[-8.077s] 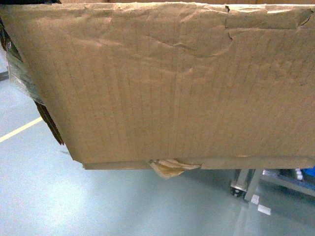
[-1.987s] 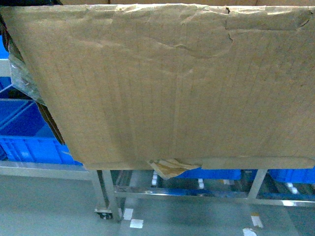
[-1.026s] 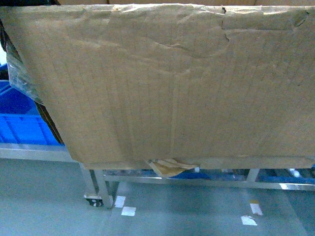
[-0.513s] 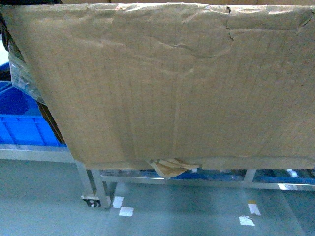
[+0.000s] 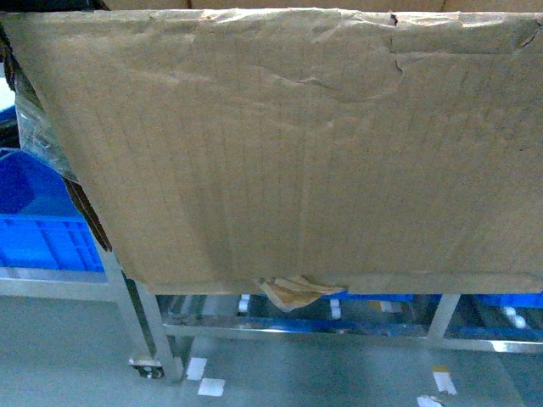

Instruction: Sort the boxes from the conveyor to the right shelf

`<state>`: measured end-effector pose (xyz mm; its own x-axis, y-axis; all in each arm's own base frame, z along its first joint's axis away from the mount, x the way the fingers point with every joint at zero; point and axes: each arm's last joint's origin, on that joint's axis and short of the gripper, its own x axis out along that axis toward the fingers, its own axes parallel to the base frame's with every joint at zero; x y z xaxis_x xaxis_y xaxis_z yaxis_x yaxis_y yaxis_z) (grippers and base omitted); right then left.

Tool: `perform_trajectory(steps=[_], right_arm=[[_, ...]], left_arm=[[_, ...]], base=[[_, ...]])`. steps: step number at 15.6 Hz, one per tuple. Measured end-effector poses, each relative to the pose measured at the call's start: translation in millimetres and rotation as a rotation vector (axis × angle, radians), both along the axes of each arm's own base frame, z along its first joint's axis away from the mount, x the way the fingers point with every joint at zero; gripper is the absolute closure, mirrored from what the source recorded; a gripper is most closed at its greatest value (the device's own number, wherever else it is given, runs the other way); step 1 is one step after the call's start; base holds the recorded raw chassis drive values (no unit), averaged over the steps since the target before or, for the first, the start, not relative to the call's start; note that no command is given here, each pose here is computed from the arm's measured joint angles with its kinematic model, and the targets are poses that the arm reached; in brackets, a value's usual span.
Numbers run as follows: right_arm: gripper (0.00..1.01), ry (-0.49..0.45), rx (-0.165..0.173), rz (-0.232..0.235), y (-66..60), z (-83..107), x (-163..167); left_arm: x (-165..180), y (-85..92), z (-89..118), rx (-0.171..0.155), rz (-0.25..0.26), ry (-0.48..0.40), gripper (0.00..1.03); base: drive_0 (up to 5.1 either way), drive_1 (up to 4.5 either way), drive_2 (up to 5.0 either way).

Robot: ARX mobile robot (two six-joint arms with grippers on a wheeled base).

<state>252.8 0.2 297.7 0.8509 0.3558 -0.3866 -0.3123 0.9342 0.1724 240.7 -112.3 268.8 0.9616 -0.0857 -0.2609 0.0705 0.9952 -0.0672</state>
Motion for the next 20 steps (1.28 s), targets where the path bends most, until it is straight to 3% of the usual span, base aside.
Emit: perform_trajectory(steps=[13,18,20], right_arm=[[0.99,-0.002,0.001,0.001,0.0,0.1,0.2],[0.99,0.001,-0.001,0.003,1.2,-0.8,1.0],[0.99,0.0,-0.001,0.003,1.2,-0.5,0.7]], left_arm=[[0.1,0.1,0.1,-0.001,0.001,-0.001,0.99],[0.9,0.8,-0.6,0.001,0.004,0.002,0.99],[0.9,0.8,-0.6,0.001,0.004,0.002,0.99]], base=[[0.1,4.31,-4.1],[0.0,0.28,-0.3],[-4.5,4.1,0.3]])
